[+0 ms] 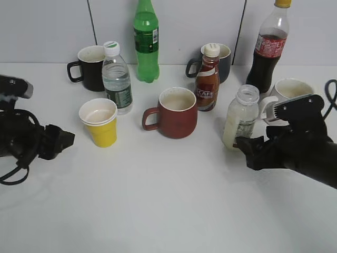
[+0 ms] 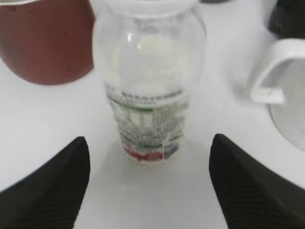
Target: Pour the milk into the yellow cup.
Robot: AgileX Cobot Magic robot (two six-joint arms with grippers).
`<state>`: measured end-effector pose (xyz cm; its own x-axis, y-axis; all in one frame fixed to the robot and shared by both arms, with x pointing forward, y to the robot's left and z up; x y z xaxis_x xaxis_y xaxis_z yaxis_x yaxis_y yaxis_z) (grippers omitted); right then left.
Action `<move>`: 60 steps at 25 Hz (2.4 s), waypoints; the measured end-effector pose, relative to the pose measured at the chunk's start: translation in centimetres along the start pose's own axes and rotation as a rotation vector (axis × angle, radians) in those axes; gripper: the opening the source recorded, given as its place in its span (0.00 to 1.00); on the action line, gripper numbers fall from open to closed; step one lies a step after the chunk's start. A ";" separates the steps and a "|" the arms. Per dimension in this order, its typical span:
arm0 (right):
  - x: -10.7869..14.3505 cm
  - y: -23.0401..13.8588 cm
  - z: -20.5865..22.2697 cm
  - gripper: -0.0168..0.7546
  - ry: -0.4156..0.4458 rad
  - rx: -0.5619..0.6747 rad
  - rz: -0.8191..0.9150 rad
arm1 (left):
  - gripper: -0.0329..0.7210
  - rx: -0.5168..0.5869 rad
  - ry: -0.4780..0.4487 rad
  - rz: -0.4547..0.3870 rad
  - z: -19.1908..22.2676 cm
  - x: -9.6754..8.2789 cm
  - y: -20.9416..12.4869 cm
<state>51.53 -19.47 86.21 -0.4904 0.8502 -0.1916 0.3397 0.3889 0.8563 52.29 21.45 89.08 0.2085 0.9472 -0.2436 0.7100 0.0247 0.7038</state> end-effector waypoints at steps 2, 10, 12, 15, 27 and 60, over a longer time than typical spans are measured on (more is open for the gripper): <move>-0.1 0.4 -0.8 0.78 0.003 0.038 0.045 | 0.83 0.007 0.026 -0.016 -1.0 -0.7 0.2; -1.2 3.2 -5.6 0.78 -0.014 0.234 0.115 | 0.81 0.042 0.141 -0.049 -8.3 -2.4 0.6; -1.7 4.5 -7.4 0.78 -0.030 0.268 0.121 | 0.80 0.047 0.187 -0.072 -10.9 -2.2 0.8; -2.4 6.4 -10.2 0.78 -0.043 0.306 0.077 | 0.80 0.014 0.238 -0.124 -15.5 -1.9 1.9; 1.2 8.2 -22.7 0.78 0.197 0.294 0.001 | 0.79 0.040 0.133 -0.154 -28.0 -2.0 -3.6; 2.3 3.9 -31.4 0.78 0.039 -0.046 -0.071 | 0.74 -0.289 -0.024 0.019 -30.0 -1.6 -7.0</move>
<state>26.55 -27.15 104.11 -0.5432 0.8061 -0.2347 0.2659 0.4303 0.8627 26.81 29.39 104.52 0.2381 0.9405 -0.2422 0.4854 0.1008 0.8685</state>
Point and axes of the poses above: a point on each arm's last joint axis where the gripper is mounted, z pointing out along that axis toward the gripper, x along the wrist's bending axis when the last joint is at zero, y = z × x, the point moved 4 cm from there along z, pointing out along that axis toward the gripper, and after that the axes turned 12 degrees about -z, right-handed, at the moved point
